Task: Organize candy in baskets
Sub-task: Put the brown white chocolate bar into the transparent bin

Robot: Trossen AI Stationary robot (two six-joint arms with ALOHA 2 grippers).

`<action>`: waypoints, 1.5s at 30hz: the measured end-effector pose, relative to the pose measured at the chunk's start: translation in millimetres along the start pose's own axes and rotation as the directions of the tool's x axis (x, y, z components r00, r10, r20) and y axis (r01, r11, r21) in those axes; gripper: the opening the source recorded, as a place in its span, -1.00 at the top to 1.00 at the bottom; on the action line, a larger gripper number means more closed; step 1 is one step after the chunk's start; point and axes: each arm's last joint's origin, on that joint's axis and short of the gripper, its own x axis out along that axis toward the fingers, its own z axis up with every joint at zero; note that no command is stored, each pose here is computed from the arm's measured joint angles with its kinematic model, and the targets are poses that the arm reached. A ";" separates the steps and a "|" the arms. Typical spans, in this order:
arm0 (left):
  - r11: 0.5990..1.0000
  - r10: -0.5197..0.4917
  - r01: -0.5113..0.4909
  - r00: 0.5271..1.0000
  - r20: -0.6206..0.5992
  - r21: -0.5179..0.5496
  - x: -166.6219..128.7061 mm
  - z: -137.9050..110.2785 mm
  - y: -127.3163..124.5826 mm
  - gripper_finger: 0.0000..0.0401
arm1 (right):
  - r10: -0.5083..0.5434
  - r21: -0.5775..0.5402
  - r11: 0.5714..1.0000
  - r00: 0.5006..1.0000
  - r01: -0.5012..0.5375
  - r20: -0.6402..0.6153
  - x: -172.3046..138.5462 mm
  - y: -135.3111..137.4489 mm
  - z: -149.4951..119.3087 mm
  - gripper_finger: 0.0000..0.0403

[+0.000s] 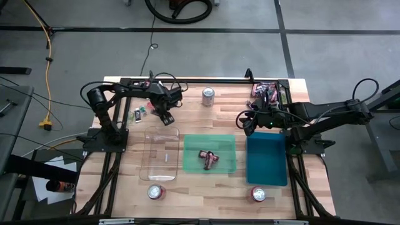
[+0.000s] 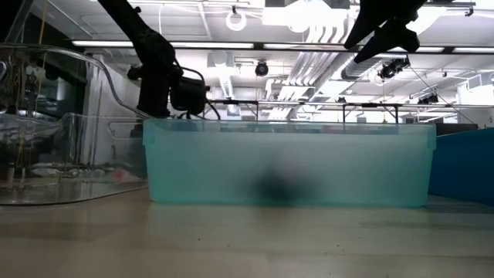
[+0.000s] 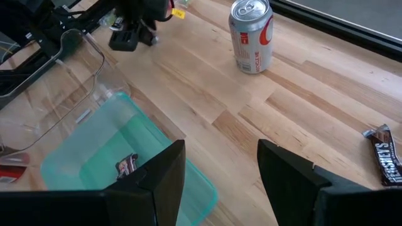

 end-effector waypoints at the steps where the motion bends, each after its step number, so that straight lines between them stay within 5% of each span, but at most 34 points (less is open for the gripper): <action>1: 1.000 0.019 -0.019 1.000 0.025 -0.006 -0.3 2.4 0.9 0.02 | 0.000 0.000 1.000 1.000 0.000 0.000 0.0 0.0 0.0 0.04; 8: 0.998 0.060 -0.061 0.996 0.064 0.026 0.3 6.4 3.9 0.20 | 0.000 0.007 1.000 1.000 0.000 0.000 0.0 0.0 0.0 0.04; 15: 0.997 0.061 -0.064 0.996 0.064 0.037 1.0 6.5 3.9 0.90 | 0.000 0.007 1.000 1.000 0.000 0.000 0.0 0.0 0.0 0.04; 20: 0.997 0.058 -0.063 0.993 0.106 0.044 -13.2 1.8 9.2 0.96 | 0.000 0.007 1.000 1.000 0.000 0.000 0.0 0.0 0.0 0.04; 25: 0.999 0.045 -0.041 0.960 0.278 -0.021 -58.7 -9.9 24.3 0.98 | 0.000 0.007 1.000 1.000 0.000 0.000 0.0 0.0 0.0 0.04; 34: 0.963 -0.190 0.269 0.719 0.669 -0.016 -148.7 -48.2 20.7 0.99 | 0.000 0.009 1.000 1.000 0.000 0.001 0.0 0.0 0.0 0.04; 41: 0.863 -0.487 0.421 0.546 0.682 0.279 -191.5 -91.7 -29.4 1.00 | 0.013 0.034 0.999 1.000 -0.013 -0.013 0.0 0.4 -0.3 0.04; 45: 0.783 -0.617 0.470 0.503 0.605 0.408 -206.4 -124.1 -63.0 1.00 | 0.015 0.034 0.999 1.000 -0.014 -0.014 0.0 0.5 -0.4 0.04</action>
